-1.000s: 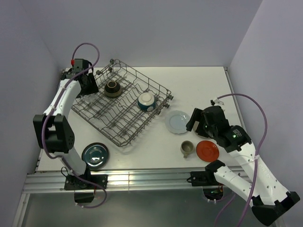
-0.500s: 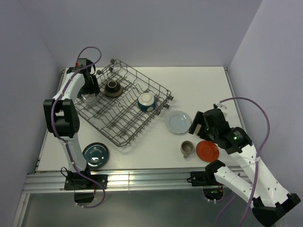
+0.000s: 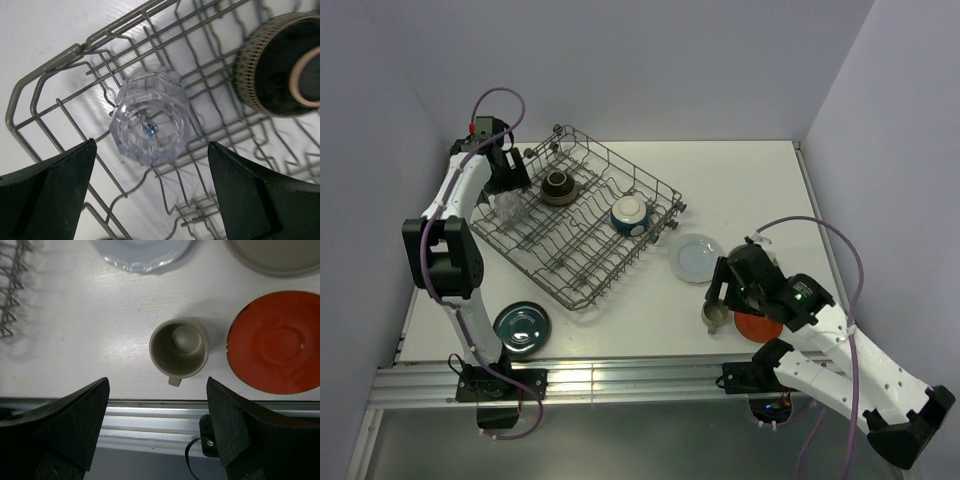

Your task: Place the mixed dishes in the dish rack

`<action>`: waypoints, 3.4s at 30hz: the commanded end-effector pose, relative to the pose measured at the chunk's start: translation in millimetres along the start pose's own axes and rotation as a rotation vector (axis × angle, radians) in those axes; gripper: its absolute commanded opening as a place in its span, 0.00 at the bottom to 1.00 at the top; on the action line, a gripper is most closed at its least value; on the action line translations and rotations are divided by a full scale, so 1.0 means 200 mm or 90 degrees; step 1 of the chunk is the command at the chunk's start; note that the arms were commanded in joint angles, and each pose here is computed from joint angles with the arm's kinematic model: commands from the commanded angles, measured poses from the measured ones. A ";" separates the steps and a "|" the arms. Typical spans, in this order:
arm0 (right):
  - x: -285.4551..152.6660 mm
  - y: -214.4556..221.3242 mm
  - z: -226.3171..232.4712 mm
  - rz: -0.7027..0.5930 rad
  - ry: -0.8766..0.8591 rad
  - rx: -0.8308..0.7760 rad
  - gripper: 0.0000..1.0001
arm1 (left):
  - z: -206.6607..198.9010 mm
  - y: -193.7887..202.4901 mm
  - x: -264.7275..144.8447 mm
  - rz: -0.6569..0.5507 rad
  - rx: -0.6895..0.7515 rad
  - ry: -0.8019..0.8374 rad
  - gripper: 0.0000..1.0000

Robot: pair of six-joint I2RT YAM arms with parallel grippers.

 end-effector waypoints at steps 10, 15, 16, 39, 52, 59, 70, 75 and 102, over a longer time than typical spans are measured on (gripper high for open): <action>0.33 0.09 0.14 0.035 0.052 -0.064 0.65 | -0.07 -0.07 -1.01 -0.181 -0.076 0.309 0.99; 0.40 0.12 0.17 0.057 0.056 -0.075 0.42 | -0.05 0.08 -1.36 -0.224 -0.080 0.438 0.99; 0.41 0.13 0.17 0.061 0.054 -0.075 0.36 | -0.05 0.12 -1.35 -0.214 -0.079 0.450 0.99; 0.09 0.00 0.56 -0.016 -0.160 -0.057 0.00 | -0.21 0.86 -1.43 0.051 -0.011 0.791 0.99; -0.77 -0.44 0.93 -0.167 -0.686 0.051 0.00 | -0.42 1.19 -1.74 0.147 -0.053 1.113 0.99; -0.82 -0.47 0.96 -0.176 -0.725 0.070 0.00 | -0.56 1.34 -1.81 0.182 -0.062 1.149 0.95; -0.82 -0.49 0.95 -0.186 -0.717 0.068 0.00 | -0.70 1.53 -1.89 0.263 -0.046 1.192 0.77; -0.79 -0.48 0.95 -0.192 -0.717 0.068 0.00 | -0.73 1.55 -1.96 0.265 -0.053 1.216 0.63; -0.65 -0.42 0.86 -0.254 -0.682 0.045 0.69 | -0.73 1.54 -2.04 0.336 -0.128 1.290 0.00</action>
Point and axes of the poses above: each gripper's point midway between its finger pads, its own x axis out along the fingers, its own z axis along the line the jaws close on, y = z × x, the point moved 1 cm from there along -x, back along the fingers, and after that the axes turned 10 degrees about -x, right-handed, at the moved point
